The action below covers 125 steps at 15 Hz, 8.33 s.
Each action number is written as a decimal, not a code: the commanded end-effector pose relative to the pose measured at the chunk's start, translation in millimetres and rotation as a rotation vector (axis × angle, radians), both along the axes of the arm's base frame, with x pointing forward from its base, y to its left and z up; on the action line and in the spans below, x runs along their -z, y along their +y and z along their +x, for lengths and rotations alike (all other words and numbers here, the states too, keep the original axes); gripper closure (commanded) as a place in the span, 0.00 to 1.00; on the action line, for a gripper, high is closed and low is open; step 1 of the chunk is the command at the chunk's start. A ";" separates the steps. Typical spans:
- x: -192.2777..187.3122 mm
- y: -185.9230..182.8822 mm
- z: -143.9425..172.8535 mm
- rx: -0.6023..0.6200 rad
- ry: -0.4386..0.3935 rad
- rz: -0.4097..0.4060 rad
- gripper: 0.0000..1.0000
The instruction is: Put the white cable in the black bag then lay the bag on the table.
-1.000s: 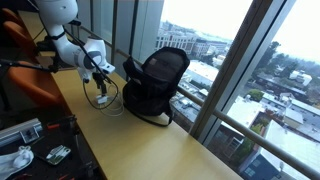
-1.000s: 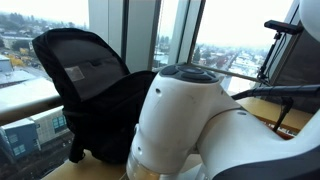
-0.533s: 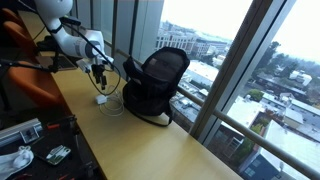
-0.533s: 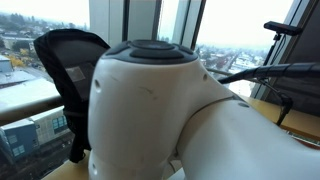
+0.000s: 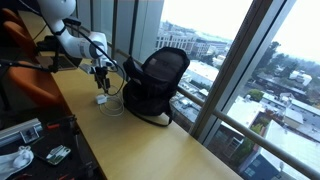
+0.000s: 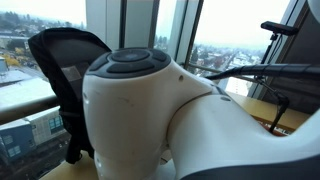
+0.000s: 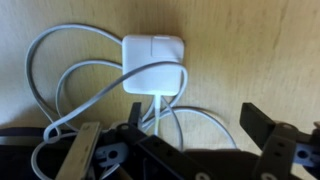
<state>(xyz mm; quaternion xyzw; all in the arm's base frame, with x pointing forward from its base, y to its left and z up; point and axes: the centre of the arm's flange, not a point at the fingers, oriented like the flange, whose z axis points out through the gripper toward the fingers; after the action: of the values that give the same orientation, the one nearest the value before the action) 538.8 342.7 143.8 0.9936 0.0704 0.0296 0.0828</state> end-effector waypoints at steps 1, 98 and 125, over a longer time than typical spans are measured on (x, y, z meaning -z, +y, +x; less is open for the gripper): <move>16.1 -20.8 14.0 -0.020 0.015 -0.051 0.00; -453.6 -122.5 244.3 -0.513 -0.101 -0.048 0.66; -354.6 -196.3 143.1 -0.655 0.346 -0.014 0.00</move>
<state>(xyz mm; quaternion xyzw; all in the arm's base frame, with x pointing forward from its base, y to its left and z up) 706.1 158.5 523.7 0.9246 0.3658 -0.0779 0.0725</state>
